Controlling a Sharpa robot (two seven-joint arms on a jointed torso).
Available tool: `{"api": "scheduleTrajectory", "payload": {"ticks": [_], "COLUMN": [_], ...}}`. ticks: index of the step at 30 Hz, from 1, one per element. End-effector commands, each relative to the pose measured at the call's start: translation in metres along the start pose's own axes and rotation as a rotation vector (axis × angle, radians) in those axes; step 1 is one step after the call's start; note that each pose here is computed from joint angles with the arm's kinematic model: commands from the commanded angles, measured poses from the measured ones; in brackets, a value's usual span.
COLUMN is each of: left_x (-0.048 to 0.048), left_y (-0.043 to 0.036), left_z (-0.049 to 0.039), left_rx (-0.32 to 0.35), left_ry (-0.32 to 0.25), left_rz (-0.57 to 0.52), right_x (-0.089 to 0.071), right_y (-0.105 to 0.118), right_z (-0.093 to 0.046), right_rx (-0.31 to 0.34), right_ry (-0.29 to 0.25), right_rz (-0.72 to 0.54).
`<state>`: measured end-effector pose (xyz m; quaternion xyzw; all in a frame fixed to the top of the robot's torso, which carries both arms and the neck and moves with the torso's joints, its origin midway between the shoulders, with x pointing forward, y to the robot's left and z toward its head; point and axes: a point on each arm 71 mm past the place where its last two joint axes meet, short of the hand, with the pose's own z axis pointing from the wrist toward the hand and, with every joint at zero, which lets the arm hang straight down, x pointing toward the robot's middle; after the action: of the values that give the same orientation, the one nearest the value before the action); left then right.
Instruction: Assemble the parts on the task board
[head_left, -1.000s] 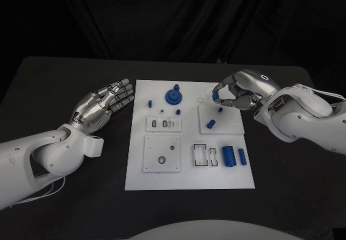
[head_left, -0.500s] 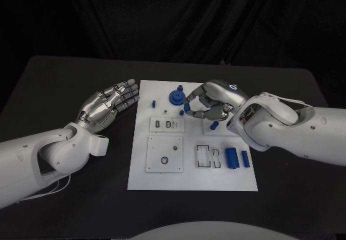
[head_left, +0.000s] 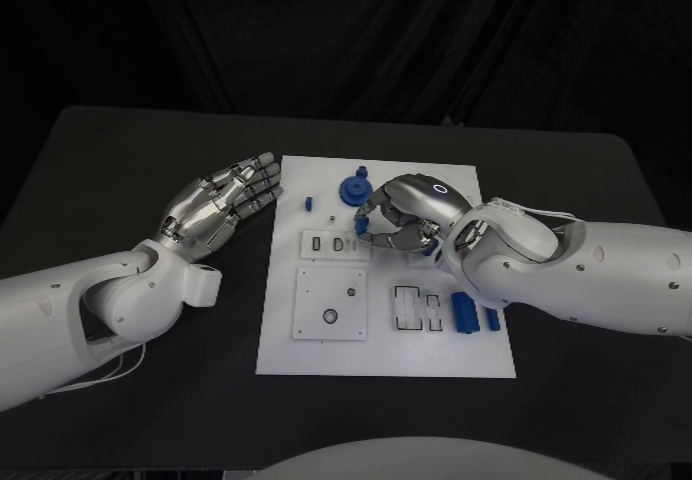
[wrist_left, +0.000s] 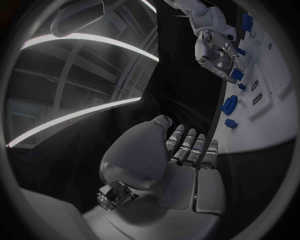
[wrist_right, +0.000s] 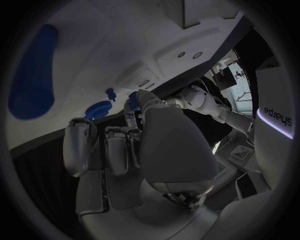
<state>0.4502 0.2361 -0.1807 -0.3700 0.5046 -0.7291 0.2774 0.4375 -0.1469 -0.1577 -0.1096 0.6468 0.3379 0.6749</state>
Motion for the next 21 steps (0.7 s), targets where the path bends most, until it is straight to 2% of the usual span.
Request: {"api": "scheduleTrajectory", "payload": {"ticks": [1, 21], "left_x": [0.0019, 0.0009], "left_y": [-0.0066, -0.0066], "left_z": [-0.0003, -0.0001], "left_rx": [0.107, 0.107], "left_ry": [0.012, 0.013], "left_rz": [-0.014, -0.014], "right_x": [0.0024, 0.0115], "right_y": [-0.0025, -0.0018], "right_z": [0.0003, -0.0005], "right_rx": [0.037, 0.041], "right_ry": [-0.009, 0.025], "right_rz": [-0.042, -0.057]}}
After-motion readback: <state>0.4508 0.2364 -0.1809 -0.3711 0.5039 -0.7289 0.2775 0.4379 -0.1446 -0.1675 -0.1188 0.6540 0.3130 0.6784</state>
